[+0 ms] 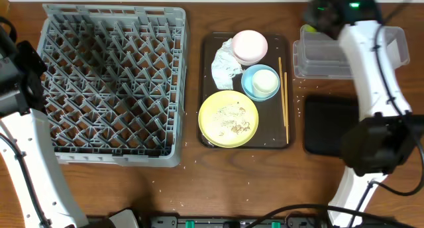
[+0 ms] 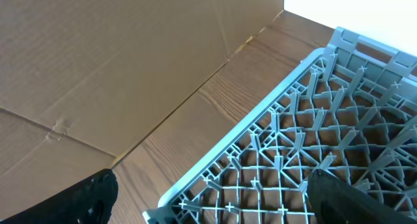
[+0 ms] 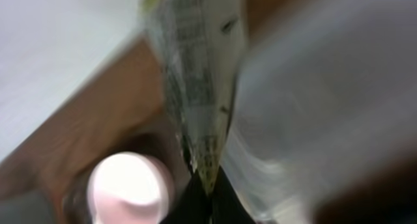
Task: Sort waste into correct bins and load items into the dishwasher
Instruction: 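Carry the wrapper to the clear plastic bin and release it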
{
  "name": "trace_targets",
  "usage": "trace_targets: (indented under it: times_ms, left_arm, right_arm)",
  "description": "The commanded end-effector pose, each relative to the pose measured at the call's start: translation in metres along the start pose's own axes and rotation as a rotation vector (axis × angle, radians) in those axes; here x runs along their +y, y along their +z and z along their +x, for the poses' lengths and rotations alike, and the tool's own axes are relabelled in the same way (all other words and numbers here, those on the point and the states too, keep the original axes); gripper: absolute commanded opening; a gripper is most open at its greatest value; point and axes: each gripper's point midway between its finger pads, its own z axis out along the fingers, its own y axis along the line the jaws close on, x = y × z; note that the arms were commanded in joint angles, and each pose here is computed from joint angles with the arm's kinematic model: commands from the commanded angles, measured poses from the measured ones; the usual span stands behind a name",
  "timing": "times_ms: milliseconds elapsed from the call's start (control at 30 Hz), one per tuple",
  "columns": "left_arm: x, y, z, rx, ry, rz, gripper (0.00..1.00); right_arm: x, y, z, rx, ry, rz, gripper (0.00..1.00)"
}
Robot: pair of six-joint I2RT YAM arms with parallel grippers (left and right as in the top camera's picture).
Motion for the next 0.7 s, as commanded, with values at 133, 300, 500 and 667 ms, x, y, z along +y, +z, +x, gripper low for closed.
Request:
trace_targets:
  times_ms: [133,300,500,667]
  left_arm:
    - [0.002,-0.001,-0.006,-0.013,-0.016,-0.004,0.94]
    - [0.002,-0.001,-0.006,-0.013,-0.016,-0.004,0.94]
    - [0.002,-0.001,-0.006,-0.013,-0.016,-0.004,0.94]
    - [0.002,-0.001,-0.006,-0.013,-0.016,-0.004,0.94]
  right_arm:
    - [-0.094,0.016,-0.005,-0.006,0.691,0.283,0.02]
    - [-0.113,0.024,-0.014,-0.031,0.763,0.307,0.03]
    - [-0.110,0.029,-0.043,-0.125,0.771,0.245,0.08]
    - [-0.096,0.032,-0.062,-0.167,0.704,0.162,0.10]
